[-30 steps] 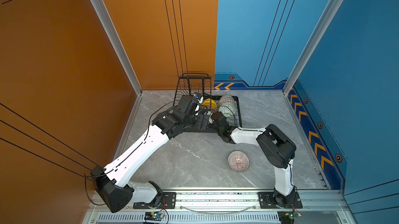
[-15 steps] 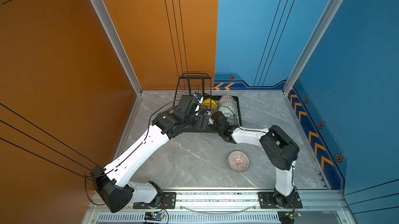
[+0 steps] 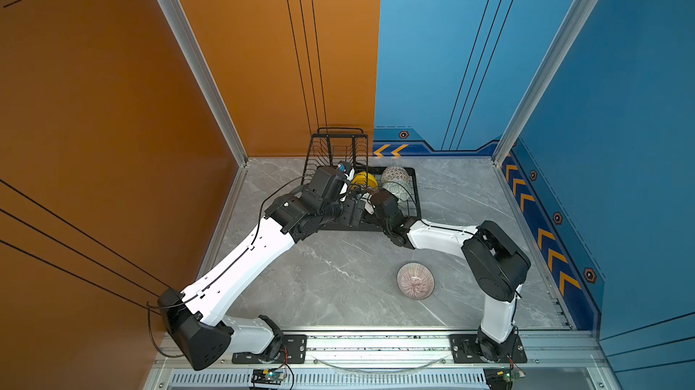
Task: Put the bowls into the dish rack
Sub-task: 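Open the right gripper to release the bowl in the rack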
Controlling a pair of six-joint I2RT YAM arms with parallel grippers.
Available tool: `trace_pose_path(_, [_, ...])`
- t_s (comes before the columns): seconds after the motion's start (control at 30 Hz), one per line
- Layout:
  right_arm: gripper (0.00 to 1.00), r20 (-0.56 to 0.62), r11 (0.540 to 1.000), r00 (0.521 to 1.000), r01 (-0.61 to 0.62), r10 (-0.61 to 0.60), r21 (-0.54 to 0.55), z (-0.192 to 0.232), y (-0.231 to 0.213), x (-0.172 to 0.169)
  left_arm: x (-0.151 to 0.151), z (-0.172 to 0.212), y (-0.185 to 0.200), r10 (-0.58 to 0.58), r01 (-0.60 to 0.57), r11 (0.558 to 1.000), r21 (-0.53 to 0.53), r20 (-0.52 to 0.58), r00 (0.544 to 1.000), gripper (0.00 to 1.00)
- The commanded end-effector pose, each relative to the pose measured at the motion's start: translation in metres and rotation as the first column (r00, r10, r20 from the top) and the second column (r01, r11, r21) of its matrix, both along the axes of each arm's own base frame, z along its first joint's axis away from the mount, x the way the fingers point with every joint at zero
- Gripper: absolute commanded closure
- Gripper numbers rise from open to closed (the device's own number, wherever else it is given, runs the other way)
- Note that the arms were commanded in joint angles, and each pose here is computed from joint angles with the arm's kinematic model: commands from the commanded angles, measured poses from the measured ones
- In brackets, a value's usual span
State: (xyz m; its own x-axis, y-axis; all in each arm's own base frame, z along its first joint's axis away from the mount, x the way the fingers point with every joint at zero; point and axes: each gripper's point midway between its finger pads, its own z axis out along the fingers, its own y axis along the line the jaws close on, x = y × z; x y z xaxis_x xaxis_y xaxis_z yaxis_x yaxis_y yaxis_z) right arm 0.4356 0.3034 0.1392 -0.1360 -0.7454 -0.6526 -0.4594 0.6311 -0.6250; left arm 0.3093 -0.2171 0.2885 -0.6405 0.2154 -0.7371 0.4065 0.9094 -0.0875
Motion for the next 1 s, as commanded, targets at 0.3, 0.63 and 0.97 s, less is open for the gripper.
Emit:
trace_pose_path(0.3, [0.00, -0.007, 1.000, 1.000, -0.009, 0.008, -0.022, 0.012, -0.008, -0.014, -0.003, -0.002, -0.005, -0.016, 0.016, 1.000, -0.008, -0.013, 1.000, 0.02])
trace_pose_path(0.63, [0.00, -0.038, 0.991, 0.999, 0.019, -0.024, -0.129, 0.012, -0.028, -0.023, -0.002, -0.002, -0.006, -0.018, 0.018, 1.000, -0.008, -0.012, 1.000, 0.02])
trace_pose_path(0.97, [0.00, -0.019, 0.982, 0.999, 0.037, -0.041, -0.187, 0.025, -0.050, -0.037, -0.003, -0.001, -0.003, -0.014, 0.014, 1.000, -0.003, -0.006, 1.000, 0.02])
